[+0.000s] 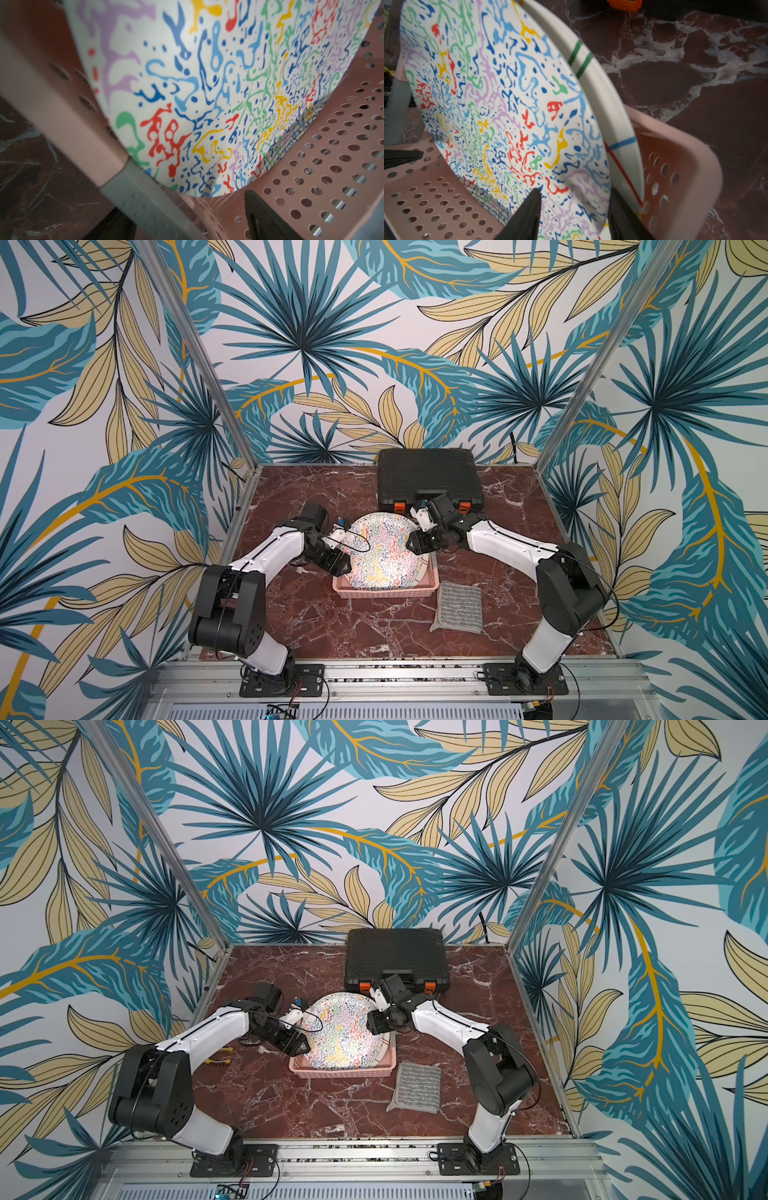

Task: Wipe the wet plate dry
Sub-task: Pick up the plate from the bin.

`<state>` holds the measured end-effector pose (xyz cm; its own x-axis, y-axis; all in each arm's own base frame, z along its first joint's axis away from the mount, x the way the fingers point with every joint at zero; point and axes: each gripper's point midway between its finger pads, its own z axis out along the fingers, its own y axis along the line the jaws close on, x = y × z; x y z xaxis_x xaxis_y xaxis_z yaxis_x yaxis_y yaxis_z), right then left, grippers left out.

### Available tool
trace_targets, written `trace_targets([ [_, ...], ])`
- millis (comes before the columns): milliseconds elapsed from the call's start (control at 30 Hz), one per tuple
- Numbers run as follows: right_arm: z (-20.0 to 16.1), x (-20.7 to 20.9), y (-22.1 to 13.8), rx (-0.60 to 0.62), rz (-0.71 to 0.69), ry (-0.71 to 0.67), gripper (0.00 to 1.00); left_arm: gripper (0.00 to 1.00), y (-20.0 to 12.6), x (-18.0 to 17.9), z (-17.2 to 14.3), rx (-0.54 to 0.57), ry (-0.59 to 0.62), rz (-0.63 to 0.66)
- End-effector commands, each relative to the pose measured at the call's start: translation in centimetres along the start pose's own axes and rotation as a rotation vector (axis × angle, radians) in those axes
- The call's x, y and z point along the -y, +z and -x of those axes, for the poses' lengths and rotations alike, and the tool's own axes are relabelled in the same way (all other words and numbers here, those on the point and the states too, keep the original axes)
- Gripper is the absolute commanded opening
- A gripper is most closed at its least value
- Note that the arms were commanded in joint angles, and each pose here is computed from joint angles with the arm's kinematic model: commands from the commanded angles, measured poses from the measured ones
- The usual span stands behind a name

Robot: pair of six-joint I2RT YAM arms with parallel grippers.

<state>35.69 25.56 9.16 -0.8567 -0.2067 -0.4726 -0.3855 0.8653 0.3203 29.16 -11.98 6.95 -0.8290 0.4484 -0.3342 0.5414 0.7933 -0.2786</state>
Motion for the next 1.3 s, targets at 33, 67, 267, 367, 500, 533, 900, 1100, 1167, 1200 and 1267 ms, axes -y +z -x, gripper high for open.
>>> trace_targets([
  [33,-0.5,-1.7,-0.2,-0.002,0.149,0.056,0.48,0.82,0.4,0.2,0.1,0.007,-0.001,-0.009],
  [67,-0.4,-1.8,-0.3,0.001,0.173,0.068,0.48,0.82,0.4,0.1,0.1,0.007,-0.002,-0.009],
  [267,0.4,-2.8,-0.3,0.021,0.307,0.119,0.40,0.81,0.6,0.2,0.0,0.004,-0.002,-0.013],
  [367,0.6,-3.4,-0.2,0.016,0.355,0.129,0.33,0.81,0.5,0.1,0.1,0.007,-0.003,-0.010],
  [500,1.0,-3.7,-0.2,0.024,0.383,0.133,0.29,0.81,0.5,0.2,0.1,0.009,-0.002,-0.011],
  [533,1.1,-3.8,-0.2,0.026,0.388,0.136,0.28,0.81,0.5,0.2,0.1,0.010,-0.002,-0.013],
  [900,1.5,-4.6,0.9,0.016,0.470,0.168,0.27,0.81,0.4,0.5,0.2,0.016,0.002,-0.018],
  [1100,2.3,-5.4,0.7,0.029,0.525,0.176,0.24,0.81,0.5,0.5,0.2,0.015,0.004,-0.021],
  [1167,2.6,-5.5,0.6,0.036,0.529,0.173,0.23,0.81,0.5,0.5,0.2,0.016,0.003,-0.021],
  [1200,2.7,-5.5,0.6,0.037,0.528,0.173,0.21,0.81,0.5,0.6,0.3,0.017,0.004,-0.021],
  [1267,2.9,-5.4,0.5,0.042,0.517,0.175,0.17,0.81,0.4,0.6,0.2,0.017,0.005,-0.020],
])
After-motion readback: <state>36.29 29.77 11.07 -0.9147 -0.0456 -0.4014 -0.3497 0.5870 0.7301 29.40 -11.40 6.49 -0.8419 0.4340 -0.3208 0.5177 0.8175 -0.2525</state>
